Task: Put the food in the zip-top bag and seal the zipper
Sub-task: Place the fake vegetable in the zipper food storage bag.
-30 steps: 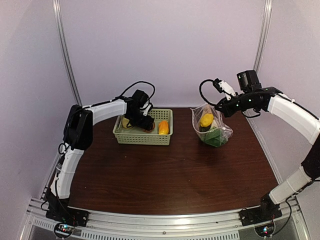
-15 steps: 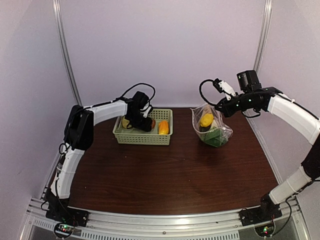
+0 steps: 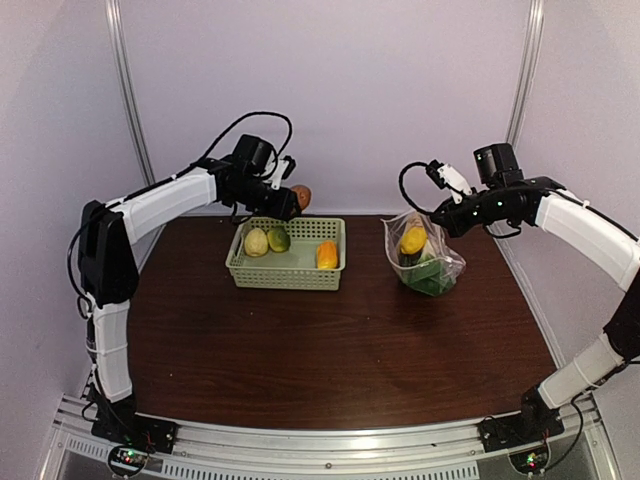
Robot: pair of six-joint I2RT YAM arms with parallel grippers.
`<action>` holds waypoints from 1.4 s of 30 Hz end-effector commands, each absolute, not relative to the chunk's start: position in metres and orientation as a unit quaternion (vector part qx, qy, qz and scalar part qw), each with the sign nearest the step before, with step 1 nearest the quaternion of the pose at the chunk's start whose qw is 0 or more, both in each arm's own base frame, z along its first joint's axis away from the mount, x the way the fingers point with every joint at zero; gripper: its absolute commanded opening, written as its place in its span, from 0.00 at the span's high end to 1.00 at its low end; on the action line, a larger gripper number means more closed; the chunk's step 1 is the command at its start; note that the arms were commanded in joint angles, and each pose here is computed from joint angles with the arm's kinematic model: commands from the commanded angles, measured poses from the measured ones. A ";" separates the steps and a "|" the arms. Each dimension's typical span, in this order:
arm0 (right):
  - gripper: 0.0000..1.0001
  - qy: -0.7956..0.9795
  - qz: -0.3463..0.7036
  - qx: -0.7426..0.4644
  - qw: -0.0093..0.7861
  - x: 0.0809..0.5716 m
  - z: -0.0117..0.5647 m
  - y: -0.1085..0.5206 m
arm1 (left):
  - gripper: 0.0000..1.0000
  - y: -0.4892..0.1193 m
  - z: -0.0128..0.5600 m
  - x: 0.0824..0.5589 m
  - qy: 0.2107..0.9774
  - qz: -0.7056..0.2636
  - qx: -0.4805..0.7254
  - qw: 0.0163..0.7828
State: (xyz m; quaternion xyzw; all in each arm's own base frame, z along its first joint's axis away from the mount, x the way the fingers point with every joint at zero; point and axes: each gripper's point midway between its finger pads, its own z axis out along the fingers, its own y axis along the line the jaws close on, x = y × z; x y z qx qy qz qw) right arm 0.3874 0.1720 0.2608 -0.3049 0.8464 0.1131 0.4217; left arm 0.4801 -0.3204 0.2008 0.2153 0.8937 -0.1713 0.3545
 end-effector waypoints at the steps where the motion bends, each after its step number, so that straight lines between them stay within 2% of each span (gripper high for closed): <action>1: 1.00 0.840 0.104 -0.299 0.441 0.387 0.271 0.169 | 0.69 -0.335 0.215 0.471 0.879 -0.224 0.224 0.356; 6: 1.00 0.845 0.080 -0.276 0.452 0.396 0.274 0.161 | 0.68 -0.388 0.250 0.418 0.828 -0.330 0.308 0.331; 10: 1.00 0.841 0.106 -0.282 0.450 0.394 0.277 0.170 | 0.68 -0.434 0.272 0.361 0.779 -0.414 0.371 0.290; 14: 1.00 0.841 0.114 -0.285 0.446 0.393 0.274 0.175 | 0.68 -0.479 0.288 0.306 0.708 -0.549 0.384 0.226; 18: 1.00 0.839 0.120 -0.288 0.445 0.390 0.274 0.178 | 0.69 -0.505 0.283 0.282 0.689 -0.584 0.385 0.191; 29: 1.00 0.806 0.178 -0.318 0.466 0.362 0.296 0.196 | 0.72 -0.539 0.240 0.311 0.743 -0.597 0.275 0.127; 35: 1.00 0.791 0.206 -0.335 0.468 0.346 0.304 0.203 | 0.71 -0.549 0.234 0.331 0.754 -0.598 0.236 0.133; 40: 1.00 0.790 0.235 -0.346 0.447 0.338 0.286 0.213 | 0.68 -0.559 0.221 0.345 0.762 -0.601 0.203 0.126; 42: 1.00 0.790 0.241 -0.345 0.446 0.339 0.283 0.216 | 0.64 -0.561 0.215 0.347 0.766 -0.602 0.191 0.118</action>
